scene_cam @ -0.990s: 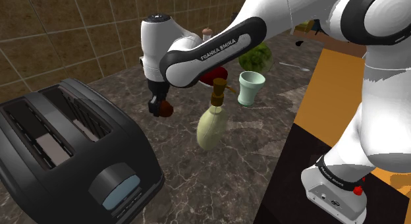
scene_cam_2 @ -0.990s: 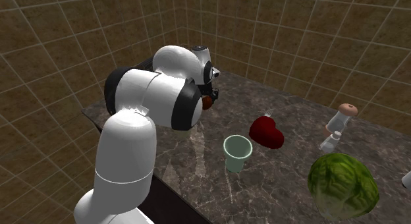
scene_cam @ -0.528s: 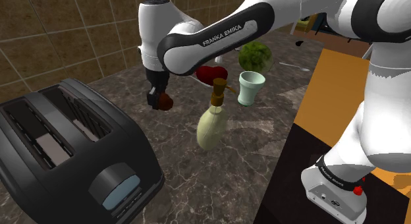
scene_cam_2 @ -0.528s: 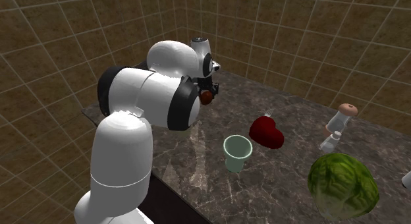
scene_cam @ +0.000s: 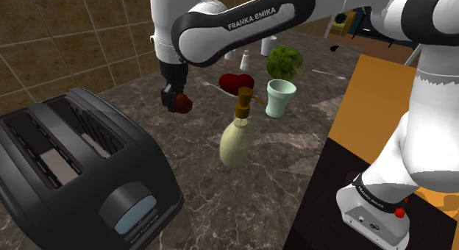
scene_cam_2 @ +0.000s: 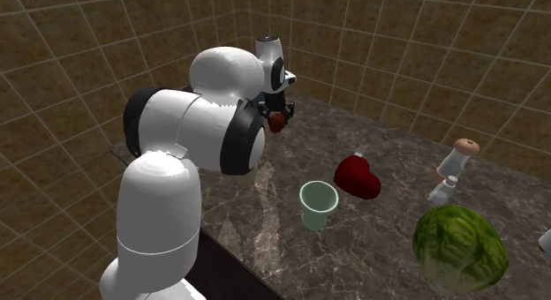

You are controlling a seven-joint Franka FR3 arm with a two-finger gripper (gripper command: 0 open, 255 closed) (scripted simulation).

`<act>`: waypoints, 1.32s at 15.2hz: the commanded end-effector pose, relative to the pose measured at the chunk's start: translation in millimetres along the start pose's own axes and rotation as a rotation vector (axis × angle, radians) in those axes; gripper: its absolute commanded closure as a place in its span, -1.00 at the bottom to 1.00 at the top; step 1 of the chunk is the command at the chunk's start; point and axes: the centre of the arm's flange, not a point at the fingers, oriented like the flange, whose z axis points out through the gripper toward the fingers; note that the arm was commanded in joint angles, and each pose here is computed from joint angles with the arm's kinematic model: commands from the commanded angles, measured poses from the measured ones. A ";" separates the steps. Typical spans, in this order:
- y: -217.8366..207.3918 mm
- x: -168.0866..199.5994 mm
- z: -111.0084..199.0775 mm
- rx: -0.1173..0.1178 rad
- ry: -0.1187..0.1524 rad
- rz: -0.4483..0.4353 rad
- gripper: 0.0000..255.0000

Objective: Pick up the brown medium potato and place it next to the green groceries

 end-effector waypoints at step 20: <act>8.6 11.4 -109.4 0.000 0.000 0.000 1.00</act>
